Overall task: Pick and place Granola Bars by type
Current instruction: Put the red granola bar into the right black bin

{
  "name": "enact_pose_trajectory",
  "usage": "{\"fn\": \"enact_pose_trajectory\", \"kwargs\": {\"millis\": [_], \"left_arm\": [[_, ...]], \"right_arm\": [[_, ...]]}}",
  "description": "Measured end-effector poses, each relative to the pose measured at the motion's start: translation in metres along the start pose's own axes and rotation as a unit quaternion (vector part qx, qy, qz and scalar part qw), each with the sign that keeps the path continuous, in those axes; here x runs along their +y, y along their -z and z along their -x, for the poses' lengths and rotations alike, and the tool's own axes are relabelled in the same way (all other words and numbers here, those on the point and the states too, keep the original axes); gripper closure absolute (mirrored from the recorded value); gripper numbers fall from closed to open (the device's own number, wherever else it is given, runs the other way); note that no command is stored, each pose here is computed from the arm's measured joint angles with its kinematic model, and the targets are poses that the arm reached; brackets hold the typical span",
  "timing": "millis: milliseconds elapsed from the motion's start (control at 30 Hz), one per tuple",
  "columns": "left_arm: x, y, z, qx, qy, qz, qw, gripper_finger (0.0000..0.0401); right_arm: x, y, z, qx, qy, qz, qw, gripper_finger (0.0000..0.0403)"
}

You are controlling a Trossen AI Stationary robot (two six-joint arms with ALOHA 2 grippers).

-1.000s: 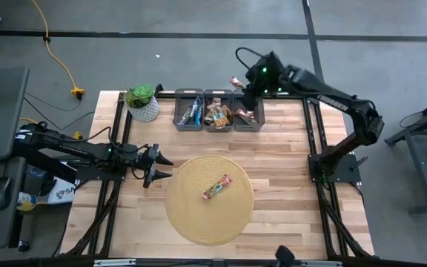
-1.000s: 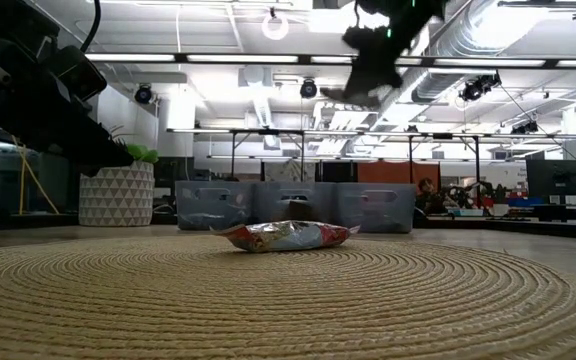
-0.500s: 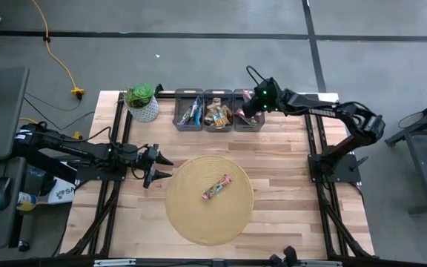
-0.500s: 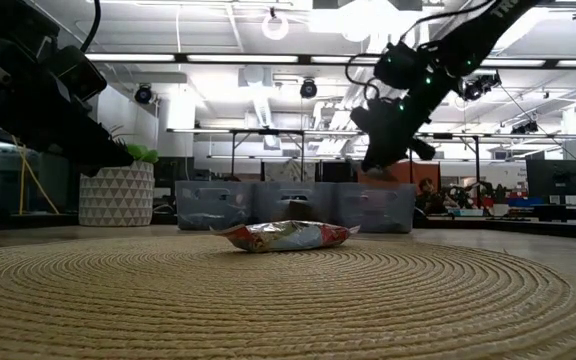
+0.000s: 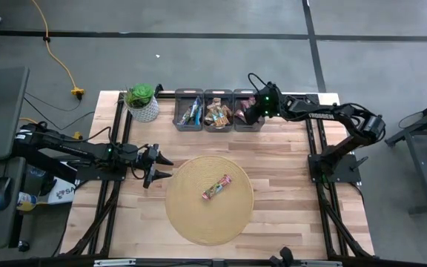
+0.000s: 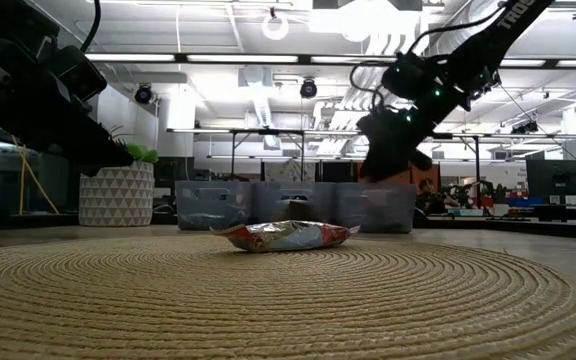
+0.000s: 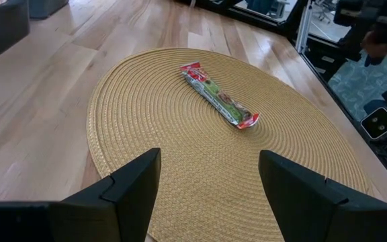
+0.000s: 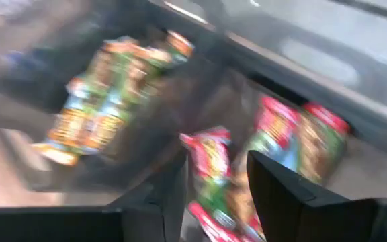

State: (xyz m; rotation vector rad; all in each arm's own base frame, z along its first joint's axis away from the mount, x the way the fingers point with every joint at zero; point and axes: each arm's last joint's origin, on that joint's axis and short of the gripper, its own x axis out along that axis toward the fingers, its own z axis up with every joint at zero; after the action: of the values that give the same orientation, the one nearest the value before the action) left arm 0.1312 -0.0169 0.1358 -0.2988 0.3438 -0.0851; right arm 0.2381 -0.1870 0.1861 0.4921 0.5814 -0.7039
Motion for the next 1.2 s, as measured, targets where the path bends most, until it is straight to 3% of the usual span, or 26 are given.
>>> {"fn": "enact_pose_trajectory", "kwargs": {"millis": [167, 300, 400, 533, 700, 800, 1033, 1200], "left_arm": [[0.000, 0.000, 0.000, 0.000, 0.000, 0.000, 1.000, 0.0153], [0.000, 0.000, 0.000, 0.000, 0.000, 0.000, 1.000, 0.0153], [0.000, 0.000, 0.000, 0.000, 0.000, 0.000, 1.000, 0.0153], [0.000, 0.000, 0.000, 0.000, 0.000, 0.000, 1.000, 0.0153], [0.000, 0.000, 0.000, 0.000, 0.000, 0.000, 1.000, 0.0153], [0.000, 0.000, 0.000, 0.000, 0.000, 0.000, 1.000, 0.0153], [0.000, 0.000, 0.000, 0.000, 0.000, 0.000, 1.000, 0.0153], [0.000, 0.000, 0.000, 0.000, 0.000, 0.000, 1.000, 0.0153]], "right_arm": [[0.011, -0.022, 0.004, -0.037, -0.081, 0.053, 0.995, 0.0249], [0.028, -0.042, 0.012, -0.057, -0.174, 0.103, 0.978, 0.0246], [0.047, -0.057, 0.021, -0.070, -0.265, 0.136, 0.952, 0.0246], [0.079, -0.072, 0.037, -0.078, -0.386, 0.176, 0.902, 0.0246], [0.122, -0.083, 0.058, -0.090, -0.466, 0.210, 0.855, 0.0246], [0.148, -0.085, 0.071, -0.109, -0.465, 0.257, 0.840, 0.0246], [0.195, -0.068, 0.100, -0.080, -0.354, 0.392, 0.845, 0.0246], [0.218, -0.051, 0.116, -0.059, -0.314, 0.426, 0.847, 0.0247]]}}
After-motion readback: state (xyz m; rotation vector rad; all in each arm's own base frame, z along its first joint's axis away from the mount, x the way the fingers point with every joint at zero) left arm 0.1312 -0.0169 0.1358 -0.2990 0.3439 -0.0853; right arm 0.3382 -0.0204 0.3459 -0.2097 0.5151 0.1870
